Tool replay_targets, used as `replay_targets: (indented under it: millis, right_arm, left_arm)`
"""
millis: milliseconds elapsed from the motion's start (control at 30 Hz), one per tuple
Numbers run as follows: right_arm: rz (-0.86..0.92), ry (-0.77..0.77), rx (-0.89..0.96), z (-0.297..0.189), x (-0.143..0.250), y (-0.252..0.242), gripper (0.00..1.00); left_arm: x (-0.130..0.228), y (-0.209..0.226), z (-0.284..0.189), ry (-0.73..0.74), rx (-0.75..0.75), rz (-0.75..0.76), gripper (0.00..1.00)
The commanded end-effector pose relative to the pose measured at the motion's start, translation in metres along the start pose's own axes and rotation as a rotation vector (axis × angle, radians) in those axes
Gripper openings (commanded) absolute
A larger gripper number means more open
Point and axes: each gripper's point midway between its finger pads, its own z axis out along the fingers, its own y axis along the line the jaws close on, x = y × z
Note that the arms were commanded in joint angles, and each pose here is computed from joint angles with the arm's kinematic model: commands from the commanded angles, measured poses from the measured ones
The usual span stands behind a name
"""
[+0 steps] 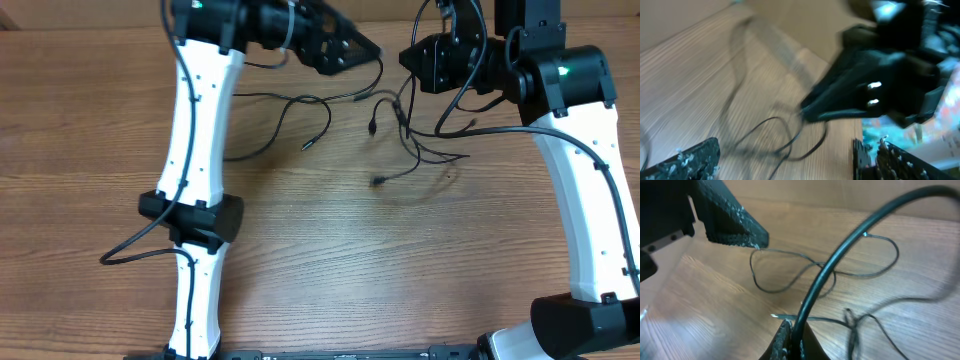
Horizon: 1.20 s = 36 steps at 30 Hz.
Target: Untangle cables
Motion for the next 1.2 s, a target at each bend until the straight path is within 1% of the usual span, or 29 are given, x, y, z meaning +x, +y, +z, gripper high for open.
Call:
replay_targets:
  millis: [0, 100, 200, 267, 467, 667, 733, 800, 933, 967, 1000, 1033, 1067, 1100, 1133, 1167]
  right_arm:
    - [-0.06, -0.032, 0.005, -0.021, -0.01, 0.011, 0.04]
    - [-0.059, -0.018, -0.007, -0.034, -0.008, 0.023, 0.04]
    - [-0.081, -0.036, -0.013, -0.052, -0.013, 0.04, 0.04]
    - [-0.102, -0.067, 0.019, -0.067, -0.019, 0.046, 0.04]
    - [-0.11, -0.097, 0.037, -0.092, -0.021, 0.056, 0.04]
    - [-0.114, -0.078, -0.03, -0.096, -0.014, 0.073, 0.04]
    - [-0.12, -0.065, -0.043, -0.094, -0.01, 0.079, 0.04]
    - [-0.148, -0.047, -0.076, -0.089, -0.005, 0.095, 0.04]
    - [-0.169, -0.035, -0.103, -0.085, -0.002, 0.107, 0.04]
    - [-0.175, -0.032, -0.11, -0.084, -0.001, 0.11, 0.04]
    - [-0.181, -0.028, -0.119, -0.084, 0.001, 0.114, 0.04]
    - [-0.184, -0.026, -0.122, -0.083, 0.001, 0.116, 0.04]
    - [-0.188, -0.023, -0.128, -0.082, 0.002, 0.119, 0.04]
    - [-0.188, -0.021, -0.129, -0.082, 0.003, 0.119, 0.04]
    - [-0.189, -0.015, -0.133, -0.082, 0.004, 0.121, 0.04]
    - [-0.191, -0.013, -0.135, -0.082, 0.005, 0.122, 0.04]
  left_arm:
    - [-0.009, -0.032, 0.013, -0.026, 0.108, 0.197, 1.0]
    - [-0.016, -0.031, 0.021, -0.035, 0.084, 0.244, 1.0]
    - [-0.026, -0.021, 0.022, -0.054, 0.022, 0.209, 1.0]
    - [-0.032, -0.014, 0.021, -0.068, -0.019, 0.18, 1.0]
    - [-0.037, -0.007, 0.019, -0.08, -0.055, 0.198, 1.0]
    - [-0.045, 0.009, 0.019, -0.096, -0.162, 0.206, 1.0]
    - [-0.049, 0.018, 0.019, -0.107, -0.222, 0.17, 1.0]
    - [-0.053, 0.032, 0.02, -0.126, -0.328, 0.093, 1.0]
    - [-0.052, 0.031, 0.026, -0.12, -0.342, 0.089, 0.94]
    - [-0.052, 0.029, 0.029, -0.118, -0.338, 0.092, 0.91]
    - [-0.052, 0.03, 0.031, -0.115, -0.353, 0.094, 0.75]
    - [-0.052, 0.031, 0.032, -0.114, -0.365, 0.095, 0.56]
    - [-0.052, 0.033, 0.032, -0.114, -0.385, 0.094, 0.25]
    - [-0.052, 0.034, 0.032, -0.114, -0.387, 0.094, 0.11]
    - [-0.052, 0.034, 0.033, -0.114, -0.38, 0.095, 0.04]
    - [-0.052, 0.034, 0.034, -0.114, -0.376, 0.095, 0.04]
